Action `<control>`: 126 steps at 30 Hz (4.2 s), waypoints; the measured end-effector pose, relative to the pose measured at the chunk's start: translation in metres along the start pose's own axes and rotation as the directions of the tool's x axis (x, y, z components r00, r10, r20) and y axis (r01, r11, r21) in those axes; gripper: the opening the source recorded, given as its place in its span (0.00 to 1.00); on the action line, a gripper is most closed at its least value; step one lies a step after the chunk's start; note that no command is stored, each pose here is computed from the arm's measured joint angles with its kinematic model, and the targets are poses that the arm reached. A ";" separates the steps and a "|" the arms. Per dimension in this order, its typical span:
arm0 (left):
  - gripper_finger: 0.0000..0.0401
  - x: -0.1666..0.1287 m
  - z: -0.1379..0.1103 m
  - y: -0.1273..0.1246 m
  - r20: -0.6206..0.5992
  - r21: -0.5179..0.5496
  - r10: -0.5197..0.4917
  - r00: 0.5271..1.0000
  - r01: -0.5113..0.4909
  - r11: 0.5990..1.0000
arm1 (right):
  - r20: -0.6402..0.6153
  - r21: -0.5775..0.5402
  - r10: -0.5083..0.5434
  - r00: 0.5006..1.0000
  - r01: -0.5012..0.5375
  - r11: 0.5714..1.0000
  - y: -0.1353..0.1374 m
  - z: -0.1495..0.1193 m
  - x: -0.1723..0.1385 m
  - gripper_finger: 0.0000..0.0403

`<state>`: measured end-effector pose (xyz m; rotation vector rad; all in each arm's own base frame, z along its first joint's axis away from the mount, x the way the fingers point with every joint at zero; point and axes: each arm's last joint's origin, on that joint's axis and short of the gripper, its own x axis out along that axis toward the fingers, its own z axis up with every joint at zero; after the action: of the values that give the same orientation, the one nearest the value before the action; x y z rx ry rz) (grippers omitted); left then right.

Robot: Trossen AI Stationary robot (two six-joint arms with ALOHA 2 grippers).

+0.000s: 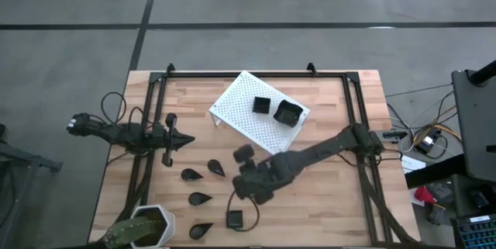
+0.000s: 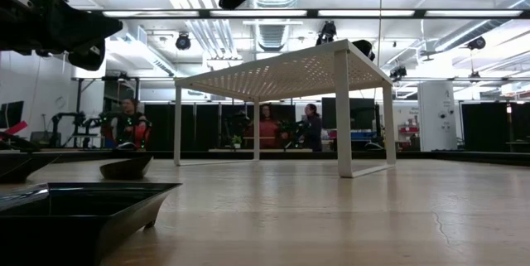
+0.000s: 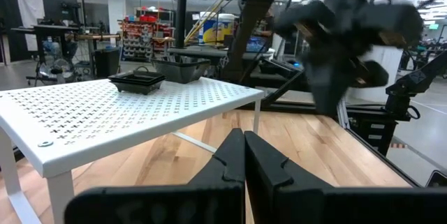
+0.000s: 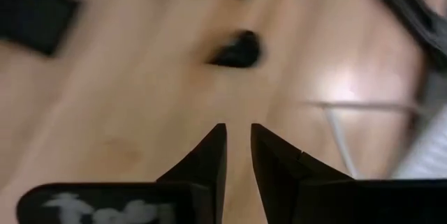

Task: Pick & Place Mini shaped plates
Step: Stack the square plate on top of the other square plates on the shelf

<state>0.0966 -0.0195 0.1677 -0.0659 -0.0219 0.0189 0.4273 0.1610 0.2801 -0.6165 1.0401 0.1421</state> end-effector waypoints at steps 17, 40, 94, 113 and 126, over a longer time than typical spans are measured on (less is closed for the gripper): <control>0.00 0.000 0.000 0.000 0.000 0.000 0.000 1.000 0.000 1.000 | 0.066 -0.361 0.108 0.992 -0.077 0.929 0.076 -0.011 0.040 0.13; 0.00 0.000 0.000 0.000 0.000 0.000 0.000 1.000 0.000 1.000 | 0.356 -0.597 0.092 0.930 0.150 0.788 0.126 -0.022 0.076 0.13; 0.00 0.000 0.000 0.000 0.000 0.000 0.000 1.000 0.000 1.000 | 0.382 -0.531 0.030 0.923 0.193 0.825 0.154 -0.036 0.108 0.17; 0.00 0.000 0.000 0.000 0.000 0.000 0.000 1.000 0.000 1.000 | 0.381 -0.591 0.037 0.924 0.213 0.778 0.156 -0.037 0.108 0.11; 0.00 0.000 0.000 0.000 0.000 0.000 0.000 1.000 0.000 1.000 | 0.378 -0.657 0.039 0.925 0.238 0.716 0.157 -0.037 0.108 0.11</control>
<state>0.0966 -0.0195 0.1677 -0.0662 -0.0219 0.0188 0.3929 0.2518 0.1120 -1.2839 0.5511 0.5536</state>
